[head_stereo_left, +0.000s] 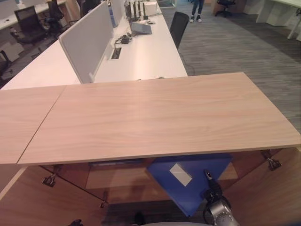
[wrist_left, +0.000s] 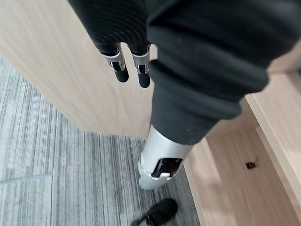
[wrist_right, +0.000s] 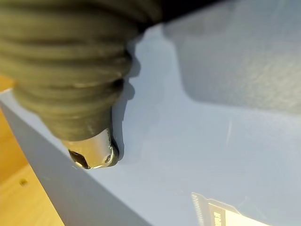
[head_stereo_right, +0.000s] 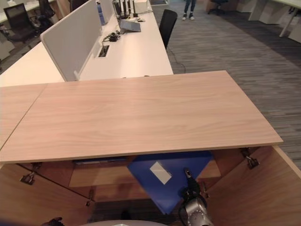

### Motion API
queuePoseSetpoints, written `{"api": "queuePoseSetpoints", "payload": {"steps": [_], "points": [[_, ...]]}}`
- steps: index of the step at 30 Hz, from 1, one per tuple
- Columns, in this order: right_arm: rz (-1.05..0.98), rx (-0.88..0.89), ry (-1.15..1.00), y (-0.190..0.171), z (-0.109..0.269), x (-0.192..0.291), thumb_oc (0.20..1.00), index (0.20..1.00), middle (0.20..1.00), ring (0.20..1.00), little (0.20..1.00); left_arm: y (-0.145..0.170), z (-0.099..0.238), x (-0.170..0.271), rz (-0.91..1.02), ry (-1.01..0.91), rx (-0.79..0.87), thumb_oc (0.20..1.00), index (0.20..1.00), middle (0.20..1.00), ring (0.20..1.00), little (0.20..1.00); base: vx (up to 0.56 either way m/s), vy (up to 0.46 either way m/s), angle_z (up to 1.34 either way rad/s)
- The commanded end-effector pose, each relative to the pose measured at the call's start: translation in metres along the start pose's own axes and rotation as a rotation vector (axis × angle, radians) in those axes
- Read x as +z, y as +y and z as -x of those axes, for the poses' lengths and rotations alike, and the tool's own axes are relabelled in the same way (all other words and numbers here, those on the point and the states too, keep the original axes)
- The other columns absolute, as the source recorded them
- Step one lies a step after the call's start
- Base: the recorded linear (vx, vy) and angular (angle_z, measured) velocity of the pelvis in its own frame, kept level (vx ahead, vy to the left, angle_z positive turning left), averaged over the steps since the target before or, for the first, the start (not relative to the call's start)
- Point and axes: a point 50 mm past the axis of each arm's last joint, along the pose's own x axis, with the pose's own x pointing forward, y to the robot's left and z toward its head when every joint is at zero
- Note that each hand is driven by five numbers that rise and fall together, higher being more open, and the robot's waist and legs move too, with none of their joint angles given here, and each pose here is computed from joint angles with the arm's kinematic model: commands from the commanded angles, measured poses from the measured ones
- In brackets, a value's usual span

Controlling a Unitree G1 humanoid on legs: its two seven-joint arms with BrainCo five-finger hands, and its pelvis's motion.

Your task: Put the empty folder in the office cabinet

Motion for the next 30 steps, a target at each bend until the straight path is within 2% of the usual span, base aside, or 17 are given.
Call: {"api": "queuePoseSetpoints", "payload": {"steps": [1, 6, 13, 20, 24, 30], "points": [[-0.044, 0.187, -0.093, 0.051, -0.011, 0.019, 0.2, 0.2, 0.2, 0.2, 0.2, 0.011, 0.0, -0.011, 0.023, 0.054, 0.025, 1.0, 1.0, 1.0, 1.0, 1.0, -0.04, -0.182, -0.05], [-0.075, 0.299, -0.117, 0.076, -0.006, 0.023, 0.2, 0.2, 0.2, 0.2, 0.2, -0.007, 0.001, -0.014, 0.01, 0.061, -0.013, 1.0, 1.0, 1.0, 1.0, 1.0, -0.04, -0.224, -0.05], [-0.064, 0.286, -0.105, 0.071, -0.007, 0.02, 0.2, 0.2, 0.2, 0.2, 0.2, 0.006, 0.0, -0.004, 0.048, 0.033, 0.02, 1.0, 1.0, 1.0, 1.0, 1.0, -0.02, -0.236, 0.1], [-0.067, 0.269, -0.089, 0.07, -0.009, 0.017, 0.2, 0.2, 0.2, 0.2, 0.2, -0.006, 0.001, -0.01, 0.051, 0.046, -0.009, 1.0, 1.0, 1.0, 1.0, 1.0, 0.0, -0.104, -0.03], [-0.058, 0.298, -0.135, 0.079, -0.012, 0.031, 0.2, 0.2, 0.2, 0.2, 0.2, -0.014, 0.002, -0.01, 0.018, 0.041, -0.025, 1.0, 1.0, 1.0, 1.0, 1.0, -0.03, -0.012, -0.04], [-0.077, 0.373, -0.277, 0.108, -0.012, 0.069, 0.2, 0.2, 0.2, 0.2, 0.2, -0.02, 0.002, 0.032, -0.016, -0.085, -0.035, 1.0, 1.0, 1.0, 1.0, 1.0, -0.15, 0.124, -0.08]]}}
